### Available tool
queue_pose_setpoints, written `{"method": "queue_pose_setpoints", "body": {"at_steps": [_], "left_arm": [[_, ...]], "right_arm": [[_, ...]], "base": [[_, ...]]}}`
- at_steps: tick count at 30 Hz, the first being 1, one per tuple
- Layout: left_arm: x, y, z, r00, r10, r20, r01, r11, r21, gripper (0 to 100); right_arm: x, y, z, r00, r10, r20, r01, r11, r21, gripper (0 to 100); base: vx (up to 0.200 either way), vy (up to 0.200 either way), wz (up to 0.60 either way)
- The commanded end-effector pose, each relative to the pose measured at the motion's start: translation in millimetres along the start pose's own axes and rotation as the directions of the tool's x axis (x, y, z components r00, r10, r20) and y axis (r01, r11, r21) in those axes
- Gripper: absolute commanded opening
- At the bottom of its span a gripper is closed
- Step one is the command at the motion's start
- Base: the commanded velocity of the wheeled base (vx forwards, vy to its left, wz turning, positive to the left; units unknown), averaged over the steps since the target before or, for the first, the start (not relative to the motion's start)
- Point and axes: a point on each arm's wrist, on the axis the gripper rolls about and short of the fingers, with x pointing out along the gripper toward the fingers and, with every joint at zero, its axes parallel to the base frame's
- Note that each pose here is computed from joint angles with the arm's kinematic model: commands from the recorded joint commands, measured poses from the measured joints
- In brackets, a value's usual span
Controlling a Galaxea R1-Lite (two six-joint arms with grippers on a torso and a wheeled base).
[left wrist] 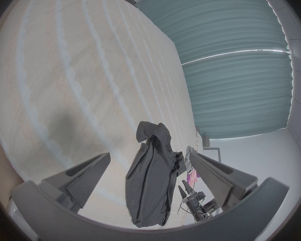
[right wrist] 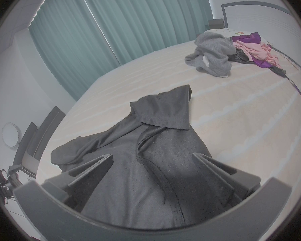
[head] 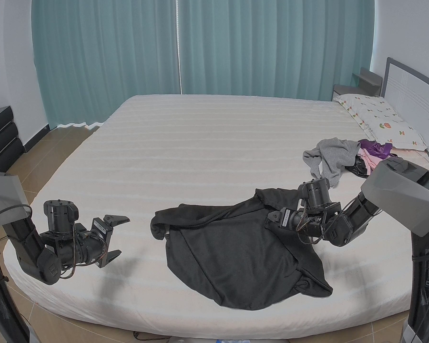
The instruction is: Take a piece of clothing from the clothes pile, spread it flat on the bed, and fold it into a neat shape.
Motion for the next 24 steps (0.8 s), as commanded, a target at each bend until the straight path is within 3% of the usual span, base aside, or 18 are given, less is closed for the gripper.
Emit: {"method": "queue_pose_setpoints", "body": {"at_steps": [1, 5, 12, 24], "left_arm": [[2.2, 0.5, 2.2, 1.0, 0.001, 0.008, -0.001, 1.0, -0.004, 100], [3.9, 0.4, 3.4, 1.0, 0.0, 0.01, 0.0, 1.0, -0.009, 100], [5.4, 0.2, 4.0, 1.0, -0.002, 0.01, 0.002, 1.0, -0.008, 100], [13.4, -1.9, 7.0, 1.0, -0.011, 0.013, 0.011, 1.0, 0.0, 100]], "right_arm": [[26.6, -4.2, -11.4, 0.999, -0.03, -0.042, 0.029, 0.999, -0.015, 100], [32.6, 7.4, 1.9, 1.0, -0.017, -0.023, 0.016, 1.0, -0.017, 100], [54.6, 21.7, 18.5, 0.997, -0.069, -0.042, 0.067, 0.997, -0.04, 100], [65.9, 31.9, 22.8, 0.992, -0.111, -0.057, 0.107, 0.992, -0.062, 100]], "base": [[0.0, 0.0, 0.0], [0.0, 0.0, 0.0], [0.0, 0.0, 0.0], [0.0, 0.0, 0.0]]}}
